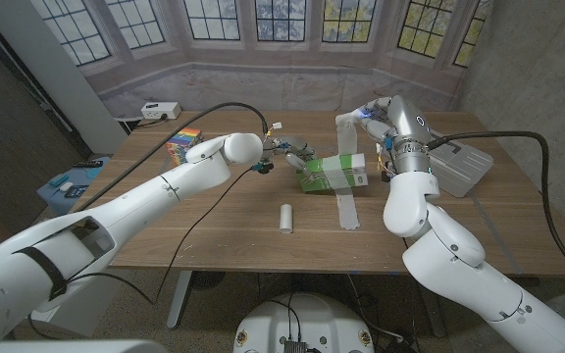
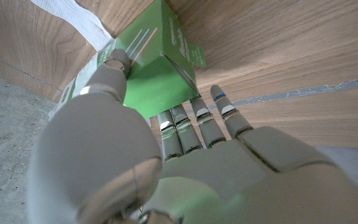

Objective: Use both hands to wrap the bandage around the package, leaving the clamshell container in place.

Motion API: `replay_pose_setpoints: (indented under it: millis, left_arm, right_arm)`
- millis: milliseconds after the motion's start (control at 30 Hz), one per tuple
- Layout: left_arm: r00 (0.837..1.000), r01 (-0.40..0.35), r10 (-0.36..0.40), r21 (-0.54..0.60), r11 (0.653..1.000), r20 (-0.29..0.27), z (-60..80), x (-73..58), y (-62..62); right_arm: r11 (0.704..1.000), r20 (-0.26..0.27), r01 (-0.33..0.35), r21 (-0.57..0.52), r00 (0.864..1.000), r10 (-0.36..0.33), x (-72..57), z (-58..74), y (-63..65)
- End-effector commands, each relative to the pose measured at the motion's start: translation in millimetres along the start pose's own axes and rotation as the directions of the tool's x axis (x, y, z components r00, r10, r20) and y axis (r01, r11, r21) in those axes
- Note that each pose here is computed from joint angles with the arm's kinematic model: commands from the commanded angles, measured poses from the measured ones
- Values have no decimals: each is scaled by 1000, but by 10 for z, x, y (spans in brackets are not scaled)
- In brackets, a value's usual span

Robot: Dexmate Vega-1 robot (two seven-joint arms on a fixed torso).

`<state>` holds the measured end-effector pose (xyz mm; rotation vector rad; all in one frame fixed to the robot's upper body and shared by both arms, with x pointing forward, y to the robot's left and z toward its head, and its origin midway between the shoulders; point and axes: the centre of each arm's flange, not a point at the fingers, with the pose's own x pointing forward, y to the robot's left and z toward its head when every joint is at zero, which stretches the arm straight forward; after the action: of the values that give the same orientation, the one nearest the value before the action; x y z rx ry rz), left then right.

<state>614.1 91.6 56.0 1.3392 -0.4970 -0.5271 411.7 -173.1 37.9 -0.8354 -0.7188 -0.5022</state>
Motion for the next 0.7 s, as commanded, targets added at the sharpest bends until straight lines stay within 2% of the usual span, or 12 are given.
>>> replay_pose_setpoints:
  millis: [33,700]
  left_arm:
    - [999,-36,36,-8,999,-6,-10,24,23]
    - [999,-46,46,1,999,1,-106,111,140]
  right_arm:
    - [998,-5,-11,55,1000,11,-112,75,41]
    - [995,-38,-19,102,999,23,-366,264,143]
